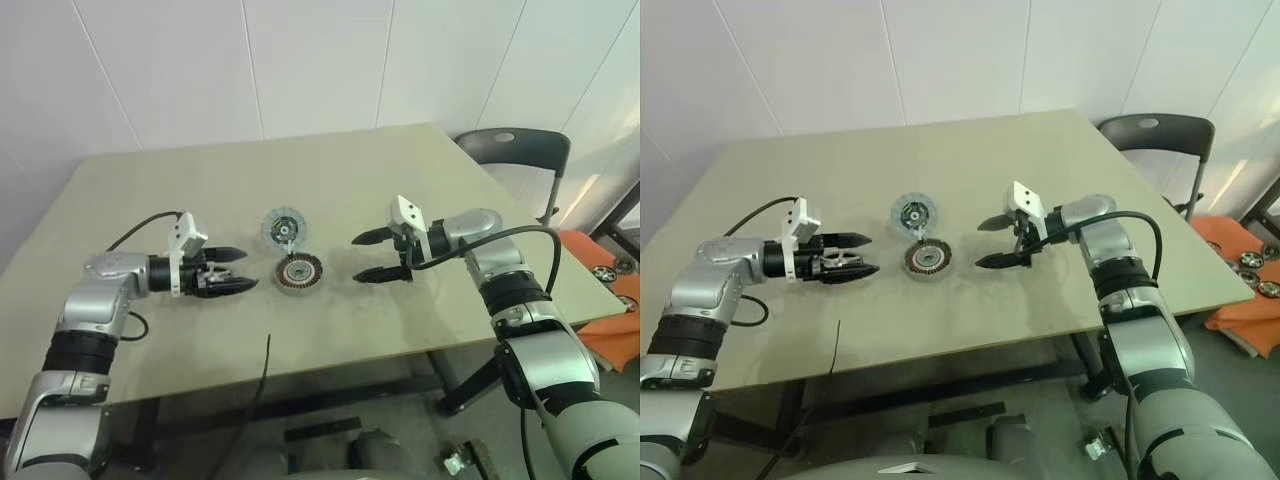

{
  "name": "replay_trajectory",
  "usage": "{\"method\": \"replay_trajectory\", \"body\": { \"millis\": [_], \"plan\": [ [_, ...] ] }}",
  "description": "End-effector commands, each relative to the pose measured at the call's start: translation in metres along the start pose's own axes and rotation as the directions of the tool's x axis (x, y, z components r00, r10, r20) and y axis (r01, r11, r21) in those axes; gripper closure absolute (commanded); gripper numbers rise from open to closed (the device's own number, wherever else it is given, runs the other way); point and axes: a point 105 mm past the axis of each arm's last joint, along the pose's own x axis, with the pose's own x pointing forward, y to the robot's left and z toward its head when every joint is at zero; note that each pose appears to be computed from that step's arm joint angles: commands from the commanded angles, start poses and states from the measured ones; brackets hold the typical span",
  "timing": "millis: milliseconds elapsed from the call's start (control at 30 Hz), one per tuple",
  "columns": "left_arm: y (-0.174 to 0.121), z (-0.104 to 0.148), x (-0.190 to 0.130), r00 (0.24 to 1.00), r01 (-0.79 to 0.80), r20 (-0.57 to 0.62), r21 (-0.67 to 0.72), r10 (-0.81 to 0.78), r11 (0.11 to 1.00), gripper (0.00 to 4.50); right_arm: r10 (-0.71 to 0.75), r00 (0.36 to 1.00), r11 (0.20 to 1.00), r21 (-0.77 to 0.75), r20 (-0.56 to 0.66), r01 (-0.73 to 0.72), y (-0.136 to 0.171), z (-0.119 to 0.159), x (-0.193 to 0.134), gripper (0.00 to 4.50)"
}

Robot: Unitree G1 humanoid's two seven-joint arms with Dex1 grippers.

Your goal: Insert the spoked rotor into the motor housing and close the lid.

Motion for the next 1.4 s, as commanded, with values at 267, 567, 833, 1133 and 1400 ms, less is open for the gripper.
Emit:
{"method": "replay_trajectory", "body": {
  "millis": [267,567,833,1133,1400],
  "plan": [
    [-0.002,0.011,-0.03,0.995,-0.1,0.033,0.041,0.099,0.994,0.32,0.052,0.998,0.995,-0.092,0.032,-0.049,-0.007,0.031,0.02,0.06],
    [-0.015,-0.002,-0.049,0.982,-0.188,0.033,0.009,0.188,0.982,0.32,0.103,0.994,0.989,-0.111,0.036,-0.098,-0.005,0.035,0.037,0.06],
    [-0.023,-0.004,-0.058,0.971,-0.236,0.037,-0.004,0.236,0.972,0.32,0.137,0.99,0.984,-0.117,0.039,-0.131,-0.003,0.037,0.046,0.06],
    [-0.021,0.0,-0.055,0.969,-0.244,0.049,0.002,0.243,0.97,0.32,0.133,0.99,0.984,-0.121,0.044,-0.127,-0.004,0.038,0.046,0.06],
    [-0.017,0.004,-0.053,0.972,-0.231,0.051,0.01,0.23,0.973,0.32,0.116,0.992,0.986,-0.129,0.052,-0.108,-0.007,0.042,0.042,0.06]
  ]
}}
